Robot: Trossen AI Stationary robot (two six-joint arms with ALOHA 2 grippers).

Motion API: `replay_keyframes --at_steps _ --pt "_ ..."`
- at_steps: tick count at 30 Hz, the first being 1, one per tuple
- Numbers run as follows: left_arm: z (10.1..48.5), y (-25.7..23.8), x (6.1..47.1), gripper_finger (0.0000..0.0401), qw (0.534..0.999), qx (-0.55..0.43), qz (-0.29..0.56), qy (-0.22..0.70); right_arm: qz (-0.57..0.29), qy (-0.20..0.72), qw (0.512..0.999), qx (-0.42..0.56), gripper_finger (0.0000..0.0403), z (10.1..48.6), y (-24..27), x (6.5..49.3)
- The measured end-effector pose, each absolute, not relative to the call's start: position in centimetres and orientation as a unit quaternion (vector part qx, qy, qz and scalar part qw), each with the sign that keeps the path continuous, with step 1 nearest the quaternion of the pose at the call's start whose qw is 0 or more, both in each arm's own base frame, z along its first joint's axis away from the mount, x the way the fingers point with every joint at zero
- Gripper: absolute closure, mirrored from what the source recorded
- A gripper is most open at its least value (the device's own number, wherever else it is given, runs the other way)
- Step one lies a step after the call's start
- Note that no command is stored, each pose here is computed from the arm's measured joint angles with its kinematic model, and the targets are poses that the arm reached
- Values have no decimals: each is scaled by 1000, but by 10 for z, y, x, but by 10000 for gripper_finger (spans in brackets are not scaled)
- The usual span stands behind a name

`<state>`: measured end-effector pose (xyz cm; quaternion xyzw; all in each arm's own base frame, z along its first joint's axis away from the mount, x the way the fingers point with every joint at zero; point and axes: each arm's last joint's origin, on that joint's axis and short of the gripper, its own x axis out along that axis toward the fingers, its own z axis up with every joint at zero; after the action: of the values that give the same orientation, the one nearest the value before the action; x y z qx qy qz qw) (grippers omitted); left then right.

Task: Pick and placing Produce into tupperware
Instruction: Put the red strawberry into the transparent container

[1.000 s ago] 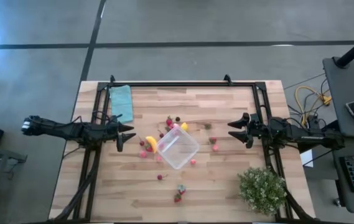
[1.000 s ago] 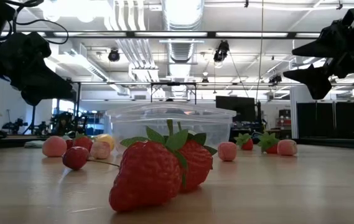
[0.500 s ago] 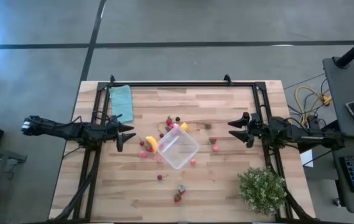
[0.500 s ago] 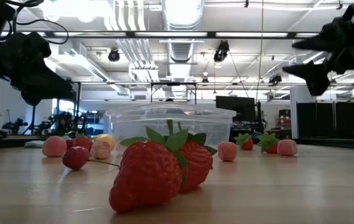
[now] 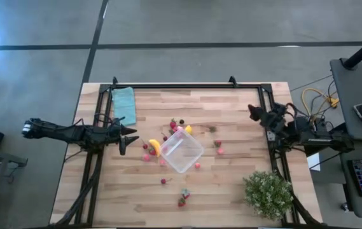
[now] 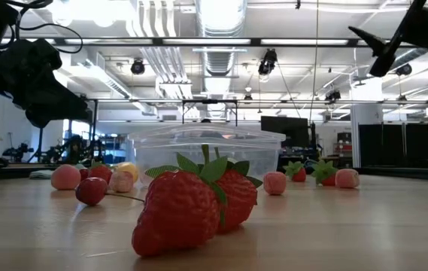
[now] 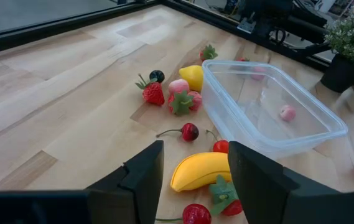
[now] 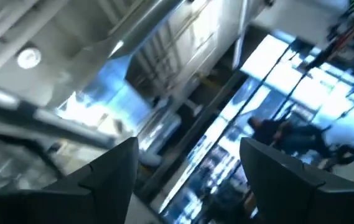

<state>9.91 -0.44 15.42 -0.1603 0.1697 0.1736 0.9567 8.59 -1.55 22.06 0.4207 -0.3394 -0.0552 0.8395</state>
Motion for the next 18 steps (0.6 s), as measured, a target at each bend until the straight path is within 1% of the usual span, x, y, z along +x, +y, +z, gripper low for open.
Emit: replay_keyframes --at_steps 4,6,8,13,18 --pt "154 -4 99 236 957 -160 173 170 -130 -357 842 384 131 220 -19 84" --pt "154 -4 99 236 957 -160 173 170 -152 -377 818 407 131 221 -20 82" --pt "154 -4 99 236 957 -160 173 170 -149 -389 801 430 133 222 -21 81" --pt "154 -4 99 236 957 -160 174 170 -151 -377 807 428 139 229 -21 86" --pt "154 -4 99 236 957 -160 173 170 -94 -326 849 405 139 258 -18 103"
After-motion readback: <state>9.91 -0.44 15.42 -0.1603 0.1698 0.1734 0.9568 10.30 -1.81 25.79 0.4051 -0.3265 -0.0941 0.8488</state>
